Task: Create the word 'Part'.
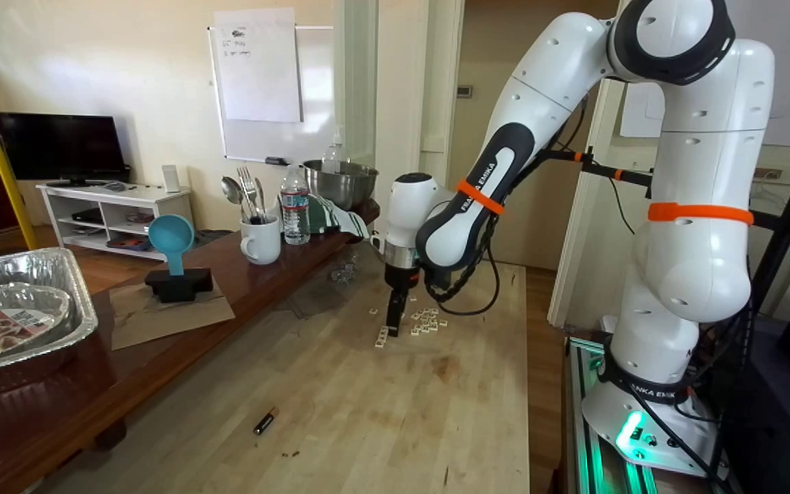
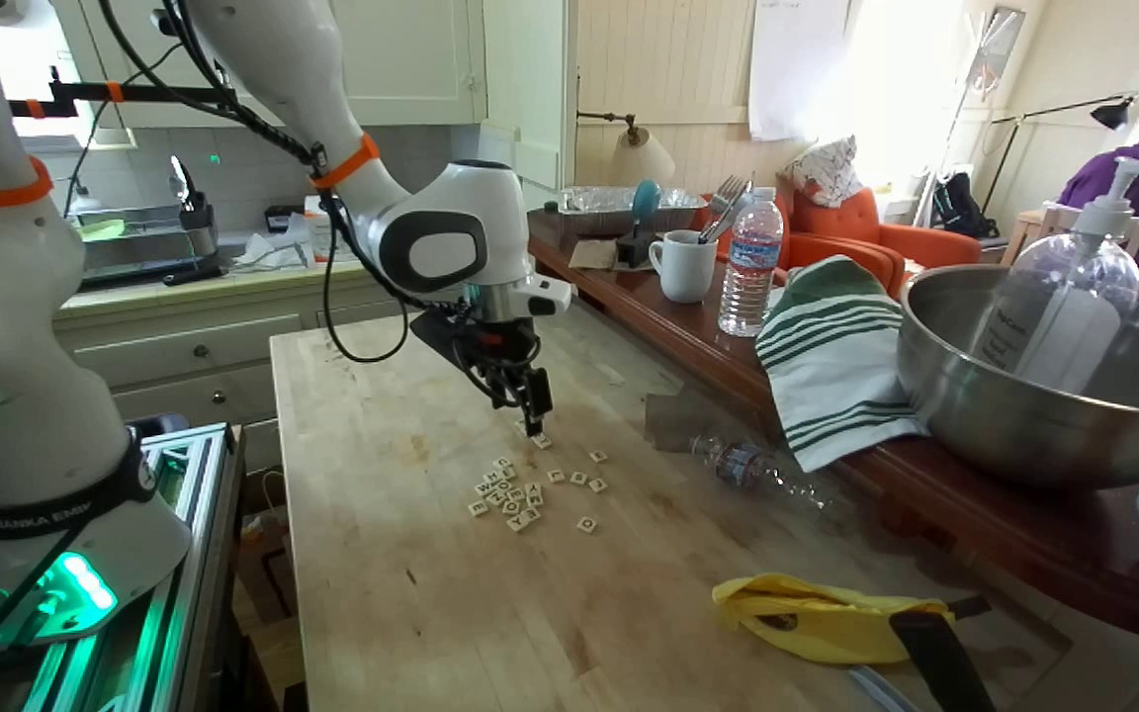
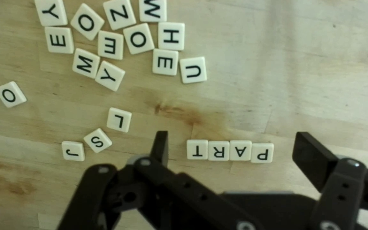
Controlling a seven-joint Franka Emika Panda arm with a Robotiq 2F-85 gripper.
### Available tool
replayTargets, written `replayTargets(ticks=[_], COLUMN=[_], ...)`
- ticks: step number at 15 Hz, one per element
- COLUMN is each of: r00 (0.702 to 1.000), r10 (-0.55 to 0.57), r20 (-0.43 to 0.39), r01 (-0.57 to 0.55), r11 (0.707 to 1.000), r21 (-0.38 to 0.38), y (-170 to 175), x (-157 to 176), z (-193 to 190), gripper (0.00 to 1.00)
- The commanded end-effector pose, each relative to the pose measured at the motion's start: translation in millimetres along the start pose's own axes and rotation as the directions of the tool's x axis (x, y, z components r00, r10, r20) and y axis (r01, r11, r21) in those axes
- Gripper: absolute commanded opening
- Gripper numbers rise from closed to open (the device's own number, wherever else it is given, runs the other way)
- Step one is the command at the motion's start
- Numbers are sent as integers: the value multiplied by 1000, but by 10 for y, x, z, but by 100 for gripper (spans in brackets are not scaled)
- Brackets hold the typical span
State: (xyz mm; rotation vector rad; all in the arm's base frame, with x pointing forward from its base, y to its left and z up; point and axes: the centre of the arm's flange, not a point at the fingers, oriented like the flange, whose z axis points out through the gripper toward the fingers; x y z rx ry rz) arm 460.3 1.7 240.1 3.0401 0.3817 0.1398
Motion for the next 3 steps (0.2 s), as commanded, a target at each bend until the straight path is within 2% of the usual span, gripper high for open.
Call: replayTargets(ticks=[1,3], r00=[1000,1000], r10=[-6,0], r20=[-9,-8], r01=[6,0], r11=[999,1000], r21=[32,18], y=[-19,-20], x=[29,30], z=[-69,-20], gripper=[100,100])
